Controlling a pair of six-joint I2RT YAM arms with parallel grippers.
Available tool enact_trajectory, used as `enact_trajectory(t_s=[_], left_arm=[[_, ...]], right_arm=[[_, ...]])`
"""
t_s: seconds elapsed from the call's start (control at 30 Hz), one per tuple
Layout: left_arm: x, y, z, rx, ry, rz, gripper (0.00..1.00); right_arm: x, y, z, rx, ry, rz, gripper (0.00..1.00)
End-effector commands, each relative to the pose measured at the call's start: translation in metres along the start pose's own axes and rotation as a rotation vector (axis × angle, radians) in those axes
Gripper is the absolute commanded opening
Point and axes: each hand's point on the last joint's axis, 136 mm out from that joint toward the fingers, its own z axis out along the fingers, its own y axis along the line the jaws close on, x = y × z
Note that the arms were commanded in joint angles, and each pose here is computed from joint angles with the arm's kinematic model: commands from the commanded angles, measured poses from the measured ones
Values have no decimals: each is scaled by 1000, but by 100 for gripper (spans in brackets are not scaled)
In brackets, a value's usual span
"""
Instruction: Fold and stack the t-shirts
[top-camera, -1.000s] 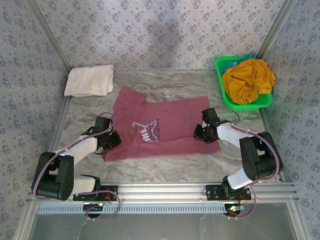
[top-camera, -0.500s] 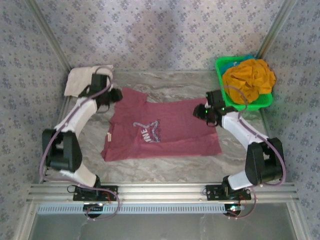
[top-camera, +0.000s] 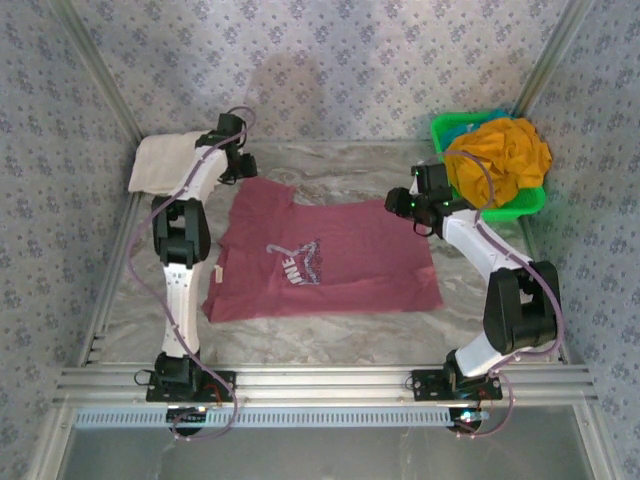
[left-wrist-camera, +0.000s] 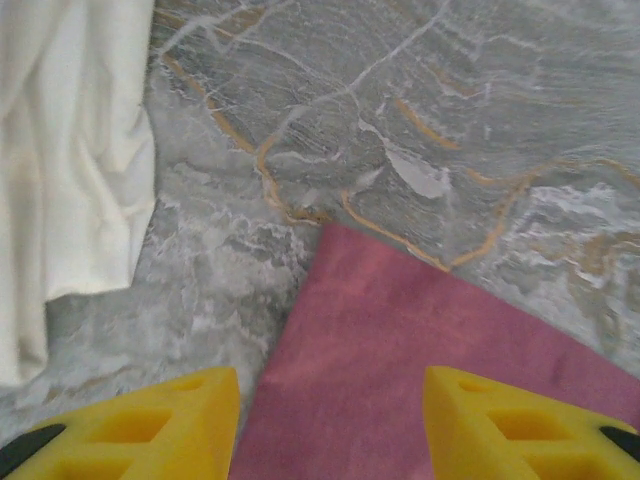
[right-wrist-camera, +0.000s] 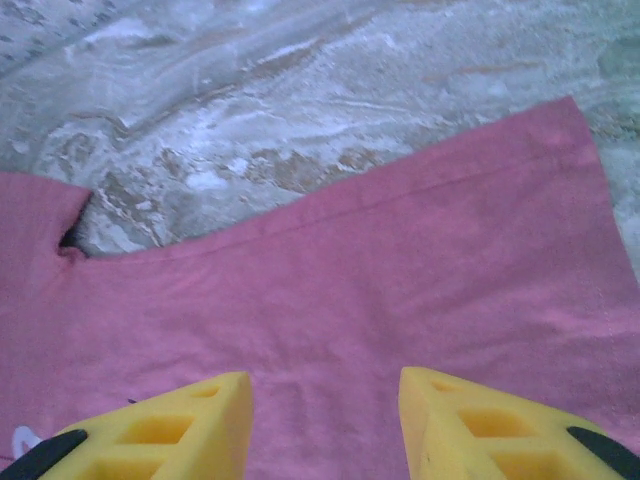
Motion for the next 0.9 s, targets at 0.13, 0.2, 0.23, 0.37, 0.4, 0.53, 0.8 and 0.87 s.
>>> enact_trajectory(t_s=[0.13, 0.2, 0.23, 0.37, 0.4, 0.53, 0.8, 0.87], left_arm=[[7, -3, 25, -9, 89, 55, 55], [10, -3, 32, -5, 99, 58, 57], [11, -4, 36, -1, 103, 60, 58], [16, -6, 47, 14, 116, 52, 61], [18, -5, 49, 14, 121, 53, 60], [23, -6, 57, 26, 138, 56, 50], [11, -12, 53, 54, 96, 71, 18], [5, -14, 48, 62, 77, 77, 13]], right_arm=[[5, -10, -17, -1, -19, -2, 45], [4, -10, -18, -2, -20, -4, 45], [4, -10, -19, -3, -22, -4, 45], [3, -9, -20, -7, -23, -9, 45], [2, -9, -20, -8, -25, -9, 45], [1, -11, -20, -8, -25, -4, 45], [-5, -16, -11, 1, -12, -4, 44], [-8, -17, -6, 3, -8, -6, 44]])
